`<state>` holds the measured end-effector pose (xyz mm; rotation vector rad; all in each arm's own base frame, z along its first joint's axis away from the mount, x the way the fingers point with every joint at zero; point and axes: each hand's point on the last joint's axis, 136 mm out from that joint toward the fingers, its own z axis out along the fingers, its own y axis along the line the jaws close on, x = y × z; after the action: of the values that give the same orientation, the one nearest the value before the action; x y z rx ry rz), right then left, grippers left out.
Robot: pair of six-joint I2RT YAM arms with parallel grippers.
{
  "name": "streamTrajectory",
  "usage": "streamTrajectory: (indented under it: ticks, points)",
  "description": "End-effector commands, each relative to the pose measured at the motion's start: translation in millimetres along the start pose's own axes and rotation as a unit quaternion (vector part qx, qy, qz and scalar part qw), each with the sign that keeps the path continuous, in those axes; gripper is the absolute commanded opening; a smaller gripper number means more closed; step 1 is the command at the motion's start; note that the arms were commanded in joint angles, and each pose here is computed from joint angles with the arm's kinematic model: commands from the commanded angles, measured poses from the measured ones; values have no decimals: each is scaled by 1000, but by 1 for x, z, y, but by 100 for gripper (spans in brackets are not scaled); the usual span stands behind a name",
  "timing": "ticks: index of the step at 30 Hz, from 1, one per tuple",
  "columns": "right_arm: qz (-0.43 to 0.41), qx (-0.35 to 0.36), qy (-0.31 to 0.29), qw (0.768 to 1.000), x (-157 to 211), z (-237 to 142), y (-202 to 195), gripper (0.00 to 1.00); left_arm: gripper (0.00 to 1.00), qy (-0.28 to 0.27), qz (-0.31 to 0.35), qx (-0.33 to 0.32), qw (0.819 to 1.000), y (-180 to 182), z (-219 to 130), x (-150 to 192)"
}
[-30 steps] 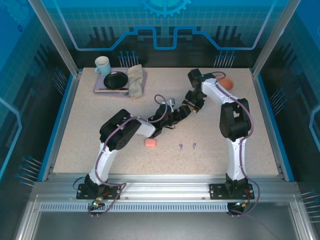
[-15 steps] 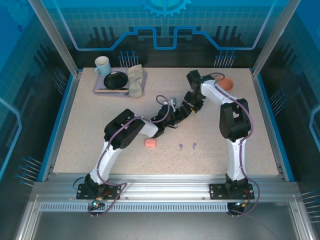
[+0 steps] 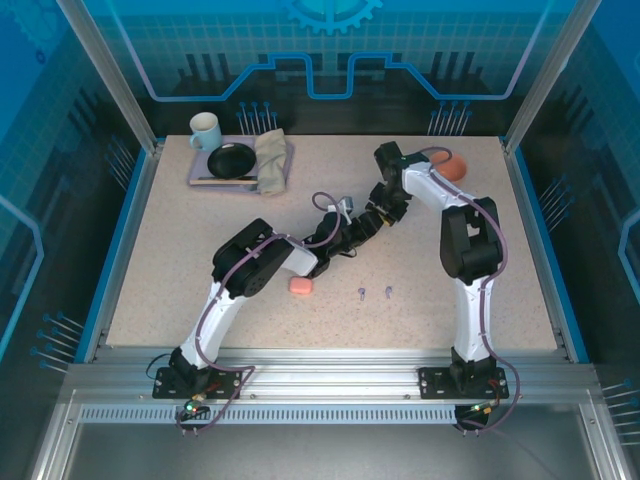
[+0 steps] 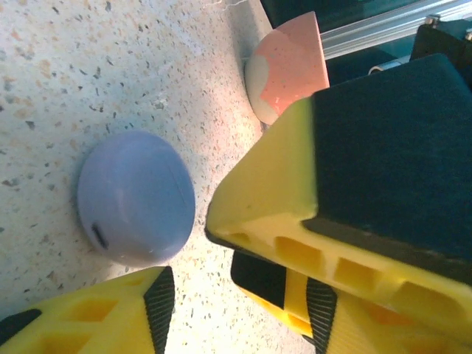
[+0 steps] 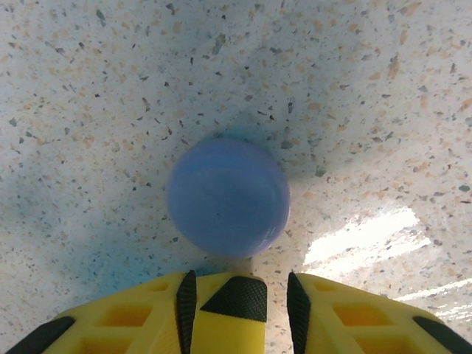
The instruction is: Insert the wireless bluetooth earbuds into the charging case
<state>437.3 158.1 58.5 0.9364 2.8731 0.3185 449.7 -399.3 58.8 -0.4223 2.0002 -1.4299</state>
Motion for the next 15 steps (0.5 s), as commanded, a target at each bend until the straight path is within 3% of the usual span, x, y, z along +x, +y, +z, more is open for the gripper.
streamTrajectory:
  ticks: [1,9,15]
  points:
    - [-5,-28,6,1000,5,-32,7,44,57,-8,-12,-4,1000,-3,-16,-4]
    - [-21,-34,-6,999,-18,-33,18,64,75,-10,2,1,1000,-39,-55,-15]
    - [-55,-18,-14,998,-36,-11,20,68,90,0,28,-34,999,-55,-73,-32]
